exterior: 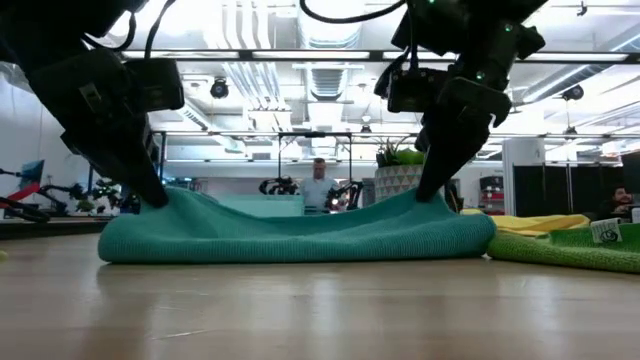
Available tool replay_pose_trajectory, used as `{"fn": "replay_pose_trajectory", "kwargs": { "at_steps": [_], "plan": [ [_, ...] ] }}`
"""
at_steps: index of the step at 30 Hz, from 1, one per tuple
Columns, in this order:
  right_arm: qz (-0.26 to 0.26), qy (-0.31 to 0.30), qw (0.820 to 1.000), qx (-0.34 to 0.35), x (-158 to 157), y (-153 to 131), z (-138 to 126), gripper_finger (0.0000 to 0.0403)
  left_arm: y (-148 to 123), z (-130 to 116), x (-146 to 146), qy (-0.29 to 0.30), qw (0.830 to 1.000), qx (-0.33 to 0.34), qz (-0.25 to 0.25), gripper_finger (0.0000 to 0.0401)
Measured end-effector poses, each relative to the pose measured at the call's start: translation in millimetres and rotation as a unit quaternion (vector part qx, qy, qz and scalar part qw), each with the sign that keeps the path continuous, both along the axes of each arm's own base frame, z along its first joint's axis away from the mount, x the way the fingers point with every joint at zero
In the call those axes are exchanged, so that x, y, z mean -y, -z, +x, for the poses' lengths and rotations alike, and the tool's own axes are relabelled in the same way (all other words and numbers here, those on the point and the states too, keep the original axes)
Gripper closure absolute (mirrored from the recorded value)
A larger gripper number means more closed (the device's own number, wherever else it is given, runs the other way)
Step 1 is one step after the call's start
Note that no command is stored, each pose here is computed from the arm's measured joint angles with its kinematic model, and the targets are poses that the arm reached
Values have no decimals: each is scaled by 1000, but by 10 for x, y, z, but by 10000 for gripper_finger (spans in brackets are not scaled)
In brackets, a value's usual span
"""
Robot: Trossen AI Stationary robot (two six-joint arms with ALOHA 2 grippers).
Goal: Fold microfiber towels
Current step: Fold the blue microfiber cloth
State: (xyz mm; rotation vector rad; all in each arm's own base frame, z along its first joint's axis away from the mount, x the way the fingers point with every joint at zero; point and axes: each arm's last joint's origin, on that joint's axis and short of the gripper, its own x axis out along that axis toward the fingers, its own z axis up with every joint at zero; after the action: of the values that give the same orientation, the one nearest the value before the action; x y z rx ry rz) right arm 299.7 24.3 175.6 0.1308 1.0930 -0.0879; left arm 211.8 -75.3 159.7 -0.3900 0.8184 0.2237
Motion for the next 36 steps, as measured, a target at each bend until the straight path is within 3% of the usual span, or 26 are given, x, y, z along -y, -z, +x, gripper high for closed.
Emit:
{"fn": "replay_pose_trajectory", "kwargs": {
  "at_steps": [18, 36],
  "plan": [
    [-27, 31, 999, -6, 120, 30, 0, 394, 4, -57, -71, -42, 997, -8, 62, 401],
    [-36, 60, 998, -4, 342, 41, 17, 388, 94, -58, -303, -90, 993, -27, 70, 398]
  ]
}}
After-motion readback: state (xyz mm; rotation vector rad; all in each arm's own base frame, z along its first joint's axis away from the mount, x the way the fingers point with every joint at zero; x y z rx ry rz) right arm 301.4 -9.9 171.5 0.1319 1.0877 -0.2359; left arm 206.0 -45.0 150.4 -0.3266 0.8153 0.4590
